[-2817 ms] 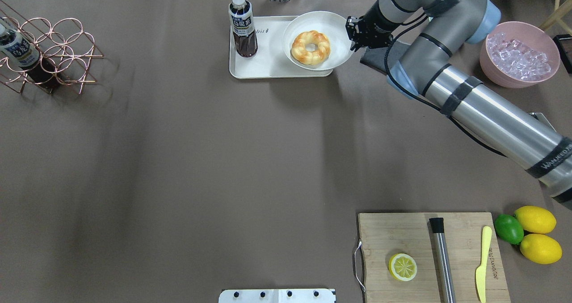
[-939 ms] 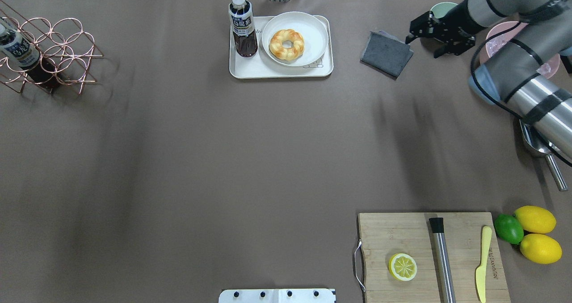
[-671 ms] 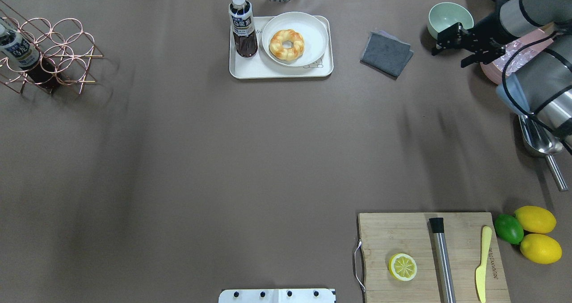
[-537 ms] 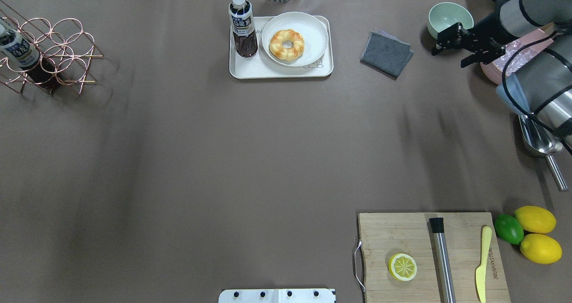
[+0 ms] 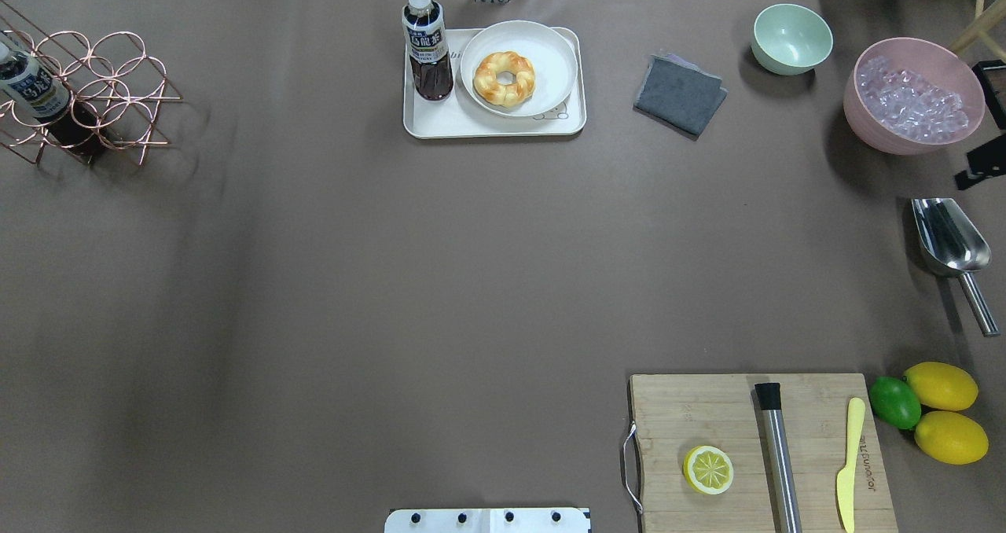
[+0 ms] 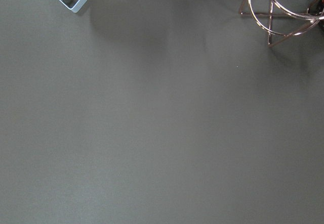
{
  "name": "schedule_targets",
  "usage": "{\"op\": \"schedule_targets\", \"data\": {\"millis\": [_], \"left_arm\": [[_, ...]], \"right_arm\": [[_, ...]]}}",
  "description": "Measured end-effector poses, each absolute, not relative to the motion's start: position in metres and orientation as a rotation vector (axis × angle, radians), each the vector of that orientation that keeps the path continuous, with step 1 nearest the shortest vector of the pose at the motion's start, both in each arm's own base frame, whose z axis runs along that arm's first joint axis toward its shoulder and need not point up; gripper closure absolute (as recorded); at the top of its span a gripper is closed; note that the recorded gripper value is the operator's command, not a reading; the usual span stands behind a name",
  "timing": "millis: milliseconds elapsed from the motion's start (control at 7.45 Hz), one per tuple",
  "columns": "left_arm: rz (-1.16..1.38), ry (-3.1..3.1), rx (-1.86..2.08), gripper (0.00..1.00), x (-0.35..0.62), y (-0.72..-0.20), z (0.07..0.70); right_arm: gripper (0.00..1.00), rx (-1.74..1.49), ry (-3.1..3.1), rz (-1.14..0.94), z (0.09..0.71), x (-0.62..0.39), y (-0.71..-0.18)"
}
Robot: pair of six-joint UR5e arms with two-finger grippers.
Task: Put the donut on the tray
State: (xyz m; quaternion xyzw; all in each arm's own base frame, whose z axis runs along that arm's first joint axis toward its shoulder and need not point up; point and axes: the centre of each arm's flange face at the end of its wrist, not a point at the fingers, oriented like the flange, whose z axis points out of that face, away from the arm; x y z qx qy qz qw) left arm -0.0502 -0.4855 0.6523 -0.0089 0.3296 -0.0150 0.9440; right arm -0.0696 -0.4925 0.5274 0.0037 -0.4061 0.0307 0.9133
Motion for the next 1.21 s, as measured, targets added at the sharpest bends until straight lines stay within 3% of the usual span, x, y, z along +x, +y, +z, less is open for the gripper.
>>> {"op": "schedule_targets", "data": {"millis": [537, 1207], "left_arm": [[-0.031, 0.672, -0.017, 0.02, -0.050, -0.486, 0.653], [-0.020, 0.673, 0.012, 0.02, -0.050, -0.489, 0.651]], "right_arm": [[0.00, -0.092, -0.693, -0.086, 0.632, 0.051, -0.482], [0.00, -0.120, -0.717, -0.075, 0.661, 0.072, -0.469]]}}
